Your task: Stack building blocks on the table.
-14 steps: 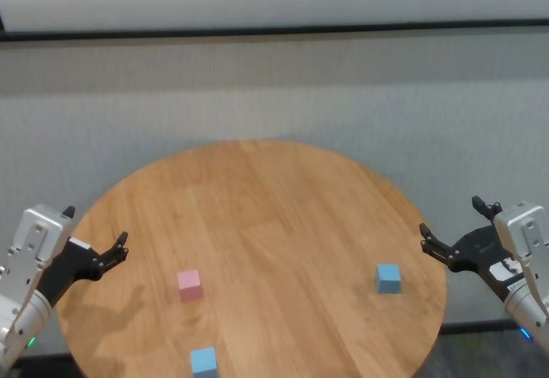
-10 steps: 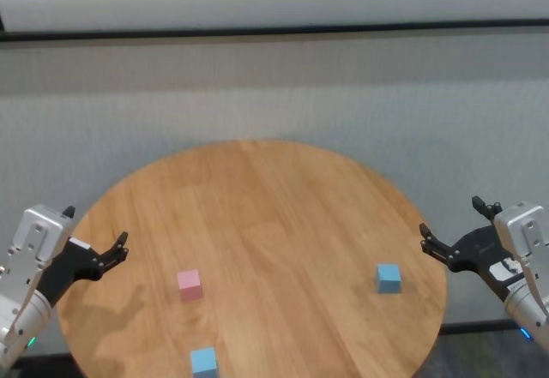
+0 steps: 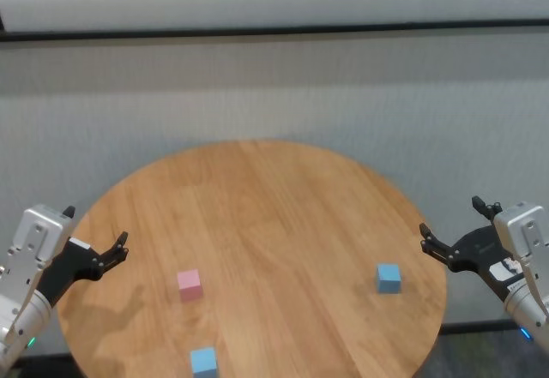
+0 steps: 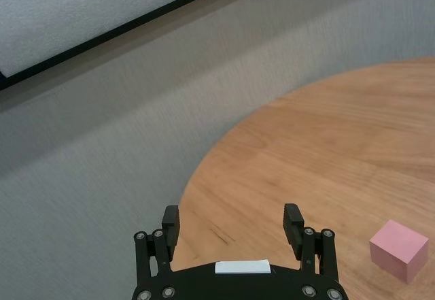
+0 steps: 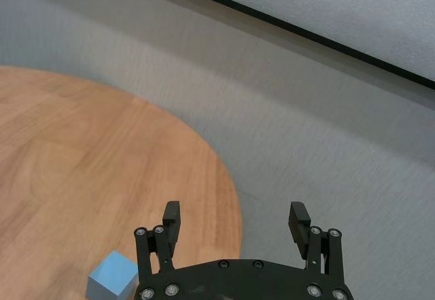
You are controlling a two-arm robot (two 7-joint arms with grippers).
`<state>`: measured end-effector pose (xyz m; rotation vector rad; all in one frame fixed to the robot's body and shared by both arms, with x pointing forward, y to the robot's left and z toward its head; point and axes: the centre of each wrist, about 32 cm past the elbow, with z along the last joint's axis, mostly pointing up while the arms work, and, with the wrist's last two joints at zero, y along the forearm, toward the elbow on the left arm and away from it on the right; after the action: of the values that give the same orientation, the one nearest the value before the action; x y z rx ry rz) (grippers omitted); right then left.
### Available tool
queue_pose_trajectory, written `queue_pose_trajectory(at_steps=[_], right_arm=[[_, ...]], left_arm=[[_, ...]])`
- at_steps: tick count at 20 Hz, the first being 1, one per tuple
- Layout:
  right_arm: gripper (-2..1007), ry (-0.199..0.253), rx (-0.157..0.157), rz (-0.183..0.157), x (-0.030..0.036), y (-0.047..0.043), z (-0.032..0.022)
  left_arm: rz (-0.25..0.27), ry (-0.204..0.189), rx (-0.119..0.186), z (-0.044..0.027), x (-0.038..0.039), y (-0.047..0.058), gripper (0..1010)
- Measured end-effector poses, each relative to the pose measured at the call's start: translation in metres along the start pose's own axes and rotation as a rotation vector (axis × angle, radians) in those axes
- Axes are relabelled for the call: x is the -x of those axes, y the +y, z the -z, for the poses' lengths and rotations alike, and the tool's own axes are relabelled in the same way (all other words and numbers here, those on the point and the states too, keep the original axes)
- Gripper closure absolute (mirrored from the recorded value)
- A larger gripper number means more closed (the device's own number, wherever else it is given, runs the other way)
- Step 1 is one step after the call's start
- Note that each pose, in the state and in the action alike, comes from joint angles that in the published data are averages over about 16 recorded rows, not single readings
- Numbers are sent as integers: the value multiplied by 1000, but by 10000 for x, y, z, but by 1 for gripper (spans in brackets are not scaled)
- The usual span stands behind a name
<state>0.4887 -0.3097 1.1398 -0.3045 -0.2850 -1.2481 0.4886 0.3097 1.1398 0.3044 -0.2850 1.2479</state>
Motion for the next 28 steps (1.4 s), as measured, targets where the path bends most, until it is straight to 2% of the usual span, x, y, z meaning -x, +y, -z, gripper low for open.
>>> queue_pose_trajectory(at_steps=[23,28], right_arm=[[0,0,0,0,0,0,0],[0,0,0,0,0,0,0]], left_arm=[[0,0,0,0,0,0,8],[14,-2,11,-38,14,25,8]])
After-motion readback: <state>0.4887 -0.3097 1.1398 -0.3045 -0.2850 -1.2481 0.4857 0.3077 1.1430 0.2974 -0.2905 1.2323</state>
